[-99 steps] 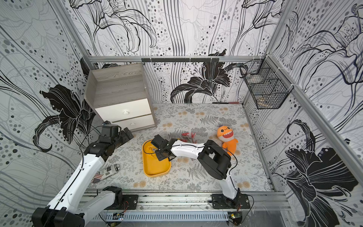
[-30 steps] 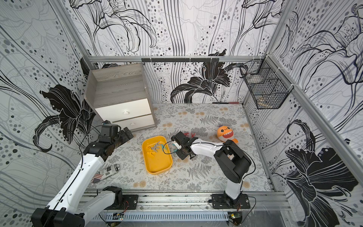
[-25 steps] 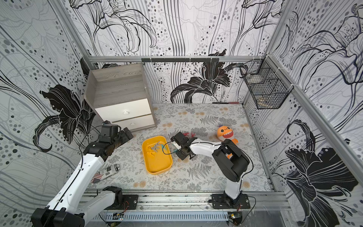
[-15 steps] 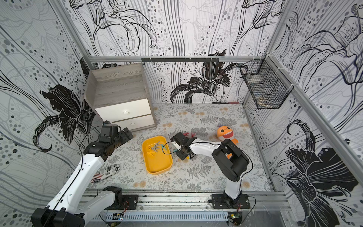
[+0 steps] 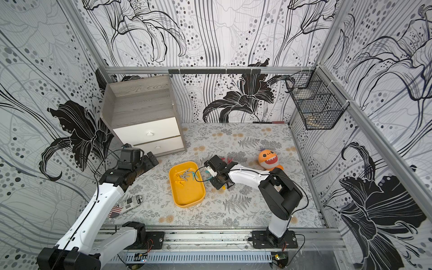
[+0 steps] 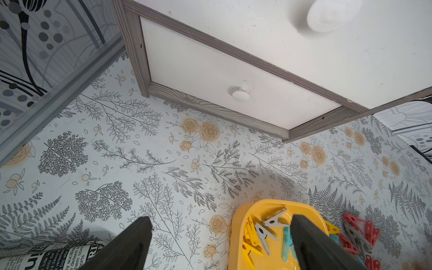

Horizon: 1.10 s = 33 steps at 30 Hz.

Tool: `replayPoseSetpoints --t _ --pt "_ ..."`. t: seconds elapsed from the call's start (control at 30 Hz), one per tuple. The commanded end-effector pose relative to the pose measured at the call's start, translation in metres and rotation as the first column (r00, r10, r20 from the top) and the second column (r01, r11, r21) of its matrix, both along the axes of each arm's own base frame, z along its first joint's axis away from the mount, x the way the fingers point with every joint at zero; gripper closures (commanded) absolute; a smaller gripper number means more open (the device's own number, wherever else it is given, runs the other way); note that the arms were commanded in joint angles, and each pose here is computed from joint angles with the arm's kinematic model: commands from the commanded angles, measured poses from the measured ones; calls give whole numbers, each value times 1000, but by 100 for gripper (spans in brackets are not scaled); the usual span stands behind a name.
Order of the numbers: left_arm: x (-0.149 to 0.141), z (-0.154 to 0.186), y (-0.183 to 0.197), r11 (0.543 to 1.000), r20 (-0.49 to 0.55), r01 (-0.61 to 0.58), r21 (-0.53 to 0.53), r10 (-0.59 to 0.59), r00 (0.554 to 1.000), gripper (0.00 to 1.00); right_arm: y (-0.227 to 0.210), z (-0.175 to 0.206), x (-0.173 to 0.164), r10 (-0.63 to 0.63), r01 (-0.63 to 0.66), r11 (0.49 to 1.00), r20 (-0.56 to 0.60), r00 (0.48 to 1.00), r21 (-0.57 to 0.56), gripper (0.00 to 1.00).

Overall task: Put the clothespins into the storage box
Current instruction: Pick up the clothespin from the center of the board, then place the clothespin in the storage box.

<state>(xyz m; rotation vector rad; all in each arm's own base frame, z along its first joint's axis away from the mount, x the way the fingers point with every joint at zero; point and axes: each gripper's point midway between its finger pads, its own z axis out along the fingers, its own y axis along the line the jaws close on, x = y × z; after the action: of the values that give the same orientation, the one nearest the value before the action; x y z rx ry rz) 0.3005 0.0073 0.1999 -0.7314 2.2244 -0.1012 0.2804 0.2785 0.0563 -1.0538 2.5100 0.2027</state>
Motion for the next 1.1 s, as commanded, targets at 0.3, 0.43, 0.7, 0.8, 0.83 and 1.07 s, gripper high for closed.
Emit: replayPoseSetpoints --t 0.3,0.43,0.7,0.8,0.83,1.07 --pt "7 13 -2 1000 51 3 -6 -3 999 3 67 111 -1 23 -52 974 130 991 221 96" --pt "8 11 -4 1000 46 7 -8 -7 999 3 111 104 -16 97 -121 968 118 988 220 96" --pt "6 15 -1 1000 48 3 8 -4 999 3 154 40 -19 103 -103 977 9 995 189 96" --pt "5 14 -1 1000 46 5 8 -5 999 3 155 17 -14 67 -64 984 -12 998 165 95" --pt "5 14 -1 1000 45 5 8 -5 999 3 156 11 -13 62 -59 986 -16 998 159 95" --pt "5 11 -2 1000 41 5 7 -6 999 3 157 -12 -6 37 -34 991 -21 999 132 95"
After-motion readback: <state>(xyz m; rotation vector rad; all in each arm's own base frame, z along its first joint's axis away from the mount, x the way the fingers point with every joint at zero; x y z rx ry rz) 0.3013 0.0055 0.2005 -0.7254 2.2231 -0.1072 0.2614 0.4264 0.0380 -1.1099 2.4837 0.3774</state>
